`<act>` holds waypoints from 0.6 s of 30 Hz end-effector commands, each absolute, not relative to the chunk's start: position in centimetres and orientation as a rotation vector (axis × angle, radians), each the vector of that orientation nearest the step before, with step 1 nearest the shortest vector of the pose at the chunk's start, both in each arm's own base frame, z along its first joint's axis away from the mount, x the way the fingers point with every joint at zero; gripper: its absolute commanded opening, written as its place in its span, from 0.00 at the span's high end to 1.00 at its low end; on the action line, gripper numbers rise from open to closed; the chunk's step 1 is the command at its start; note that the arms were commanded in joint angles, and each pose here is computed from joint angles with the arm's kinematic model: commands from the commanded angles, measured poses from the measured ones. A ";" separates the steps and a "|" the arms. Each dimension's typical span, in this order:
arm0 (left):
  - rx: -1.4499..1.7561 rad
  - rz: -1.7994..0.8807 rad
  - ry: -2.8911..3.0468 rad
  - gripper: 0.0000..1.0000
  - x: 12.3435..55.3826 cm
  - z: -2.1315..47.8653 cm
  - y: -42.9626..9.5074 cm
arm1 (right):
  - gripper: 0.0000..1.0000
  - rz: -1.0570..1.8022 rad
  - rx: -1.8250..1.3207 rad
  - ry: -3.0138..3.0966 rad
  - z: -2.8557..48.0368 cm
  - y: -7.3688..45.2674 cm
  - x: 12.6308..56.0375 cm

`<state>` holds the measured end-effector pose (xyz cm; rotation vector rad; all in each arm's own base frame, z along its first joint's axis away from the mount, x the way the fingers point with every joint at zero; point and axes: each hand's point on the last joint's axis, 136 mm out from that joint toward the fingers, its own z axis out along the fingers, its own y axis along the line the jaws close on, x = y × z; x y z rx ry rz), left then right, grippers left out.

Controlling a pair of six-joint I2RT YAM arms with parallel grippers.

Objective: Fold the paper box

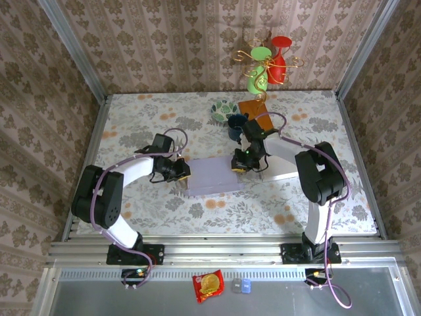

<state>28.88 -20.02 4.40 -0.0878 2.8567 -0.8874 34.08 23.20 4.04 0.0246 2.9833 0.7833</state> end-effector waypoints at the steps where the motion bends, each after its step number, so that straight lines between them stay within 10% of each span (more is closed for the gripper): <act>1: -0.048 -0.844 2.920 0.84 27.7 2.7 -20.1 | 0.95 0.759 -0.032 3.079 2.0 24.0 30.5; 12: -0.047 -0.838 2.929 0.85 27.0 2.1 -19.8 | 0.92 0.857 0.006 2.991 3.5 23.0 30.4; 18: -0.030 -0.835 2.928 0.87 26.9 2.0 -19.9 | 0.74 0.925 0.067 2.884 6.6 22.2 32.0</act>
